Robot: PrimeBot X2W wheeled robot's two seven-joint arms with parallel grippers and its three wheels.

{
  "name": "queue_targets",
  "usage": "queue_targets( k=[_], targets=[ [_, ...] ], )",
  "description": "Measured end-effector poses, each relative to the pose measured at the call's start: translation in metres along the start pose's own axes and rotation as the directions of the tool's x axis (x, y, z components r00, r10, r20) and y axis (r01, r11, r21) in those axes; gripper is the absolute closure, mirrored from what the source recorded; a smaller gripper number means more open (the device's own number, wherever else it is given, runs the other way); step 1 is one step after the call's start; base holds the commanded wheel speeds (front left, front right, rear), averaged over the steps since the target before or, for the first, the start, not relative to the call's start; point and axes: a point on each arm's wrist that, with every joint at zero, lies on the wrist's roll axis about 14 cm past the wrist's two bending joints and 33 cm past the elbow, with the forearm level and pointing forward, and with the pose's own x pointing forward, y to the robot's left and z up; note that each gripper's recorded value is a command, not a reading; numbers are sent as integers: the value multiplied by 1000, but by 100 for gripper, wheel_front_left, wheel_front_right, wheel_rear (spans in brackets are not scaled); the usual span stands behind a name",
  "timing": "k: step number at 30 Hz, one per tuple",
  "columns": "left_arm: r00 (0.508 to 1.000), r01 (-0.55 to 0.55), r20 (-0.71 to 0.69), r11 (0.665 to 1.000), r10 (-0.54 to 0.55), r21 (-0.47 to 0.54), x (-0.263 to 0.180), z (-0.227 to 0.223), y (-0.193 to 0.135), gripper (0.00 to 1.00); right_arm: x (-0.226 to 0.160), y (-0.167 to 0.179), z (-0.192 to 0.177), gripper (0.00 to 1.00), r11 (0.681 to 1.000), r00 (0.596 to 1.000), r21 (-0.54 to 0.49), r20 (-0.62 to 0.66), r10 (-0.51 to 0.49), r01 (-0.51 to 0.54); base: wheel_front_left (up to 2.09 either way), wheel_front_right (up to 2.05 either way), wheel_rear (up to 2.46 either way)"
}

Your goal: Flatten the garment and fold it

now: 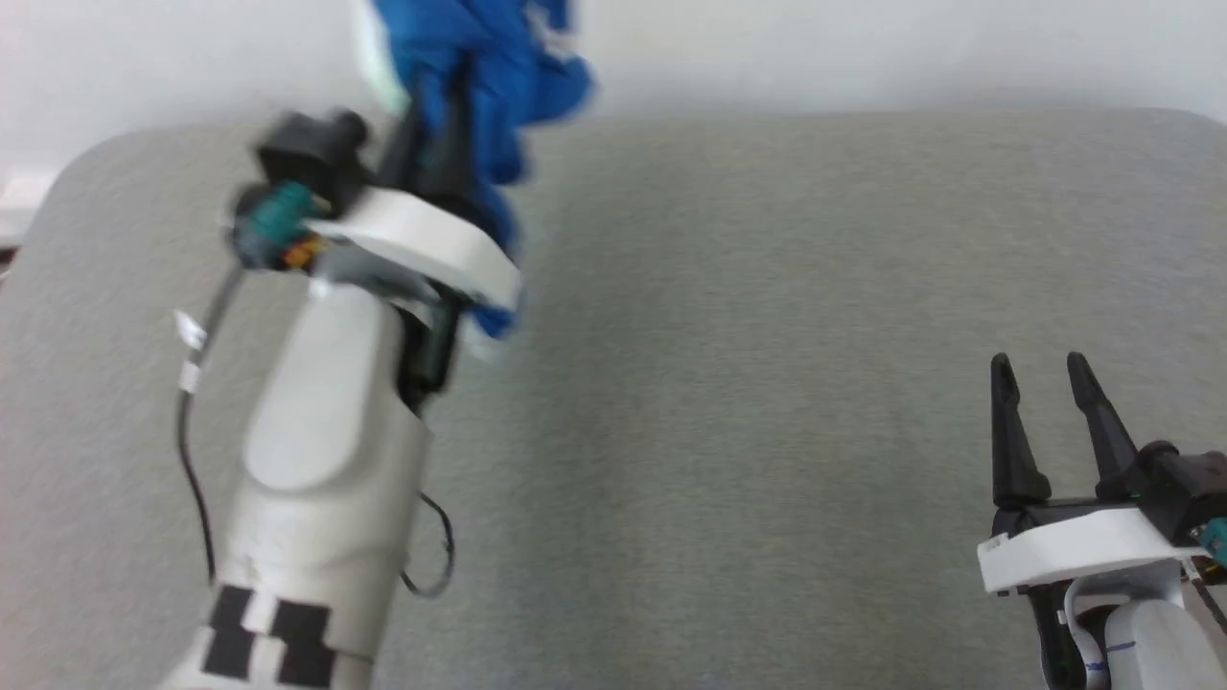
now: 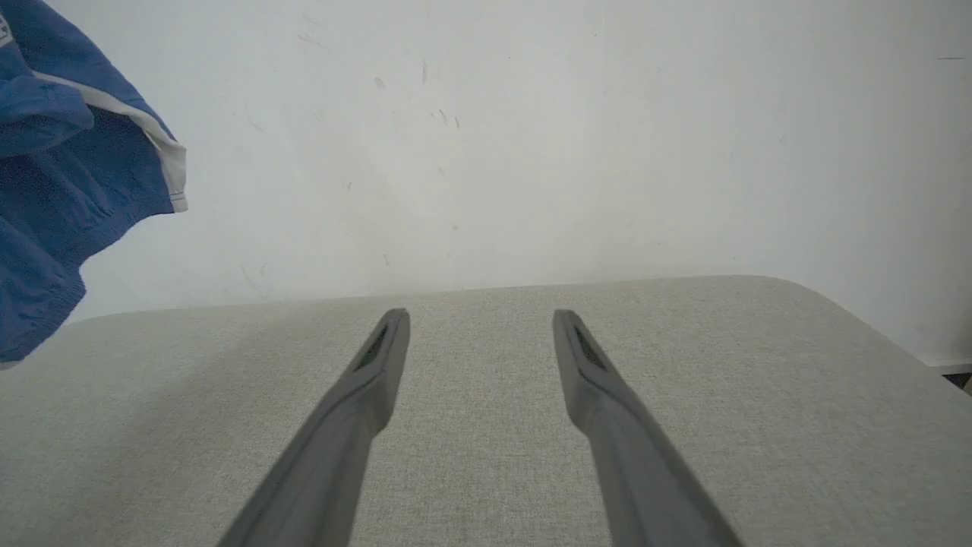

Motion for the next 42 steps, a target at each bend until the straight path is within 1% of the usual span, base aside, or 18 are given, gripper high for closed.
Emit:
queue_targets(
  k=[4, 5, 8, 11, 15, 16, 17, 18, 20, 22, 26, 30, 33, 37, 40, 42],
  targets=[
    [989, 133, -50, 989, -136, -68, -7, -26, -55, 100, -14, -17, 6, 0, 999, 999, -6, 9, -49, 50, 0, 0, 0],
    [983, 160, -74, 984, -166, -84, -12, -36, -67, 100, -17, -21, 6, 0, 998, 998, -6, 9, -62, 63, 0, 0, 0],
    [955, 225, -157, 959, -253, -173, -34, -70, -103, 100, -25, -33, 8, 0, 995, 995, -7, 8, -98, 98, 0, 0, 0],
    [906, 257, -277, 937, -318, -236, -68, -114, -130, 100, -31, -41, 6, 0, 992, 992, -1, 0, -126, 126, 0, 0, 0],
    [825, 253, -430, 920, -366, -298, -119, -164, -150, 100, -35, -46, 1, 0, 990, 990, 4, -17, -143, 143, 0, 0, 0],
    [805, 257, -457, 916, -379, -306, -129, -173, -154, 83, -36, -47, 0, 0, 989, 989, 5, -20, -146, 146, 0, 0, 0],
    [788, 265, -476, 912, -391, -312, -138, -179, -158, 60, -36, -48, -1, 0, 989, 989, 5, -23, -149, 149, 0, 0, 0],
    [775, 272, -487, 908, -402, -317, -144, -182, -161, 0, -35, -48, -2, 0, 989, 989, 5, -25, -149, 149, 0, 0, 0],
    [772, 286, -481, 903, -415, -320, -147, -180, -165, 0, -33, -45, -4, 0, 990, 990, 7, -29, -141, 142, 0, 0, 0],
    [788, 310, -441, 896, -430, -319, -141, -168, -171, 0, -31, -44, -4, 0, 991, 990, 7, -29, -136, 137, 0, 0, 0],
    [849, 346, -298, 885, -437, -312, -118, -124, -177, 0, -28, -38, -2, 0, 993, 993, 7, -21, -119, 119, 0, 0, 0],
    [910, 318, -179, 906, -375, -280, -103, -84, -162, 0, -26, -34, 2, 0, 994, 994, 6, -8, -106, 106, 0, 0, 0],
    [943, 267, -133, 932, -305, -243, -99, -67, -142, 0, -27, -31, 5, 0, 995, 995, 7, -1, -95, 95, 0, 0, 0],
    [982, 141, -98, 972, -162, -190, -96, -52, -100, 0, -28, -26, 5, 0, 997, 997, 9, 0, -83, 83, 0, 0, 0],
    [993, 33, -105, 988, -48, -148, -104, -51, -64, 0, -29, -22, 7, 0, 997, 998, 11, 4, -70, 70, 0, 0, 0],
    [992, -30, -122, 992, 15, -125, -113, -55, -43, 0, -30, -18, 6, 0, 998, 998, 12, 1, -58, 58, 0, 0, 0]
  ],
)
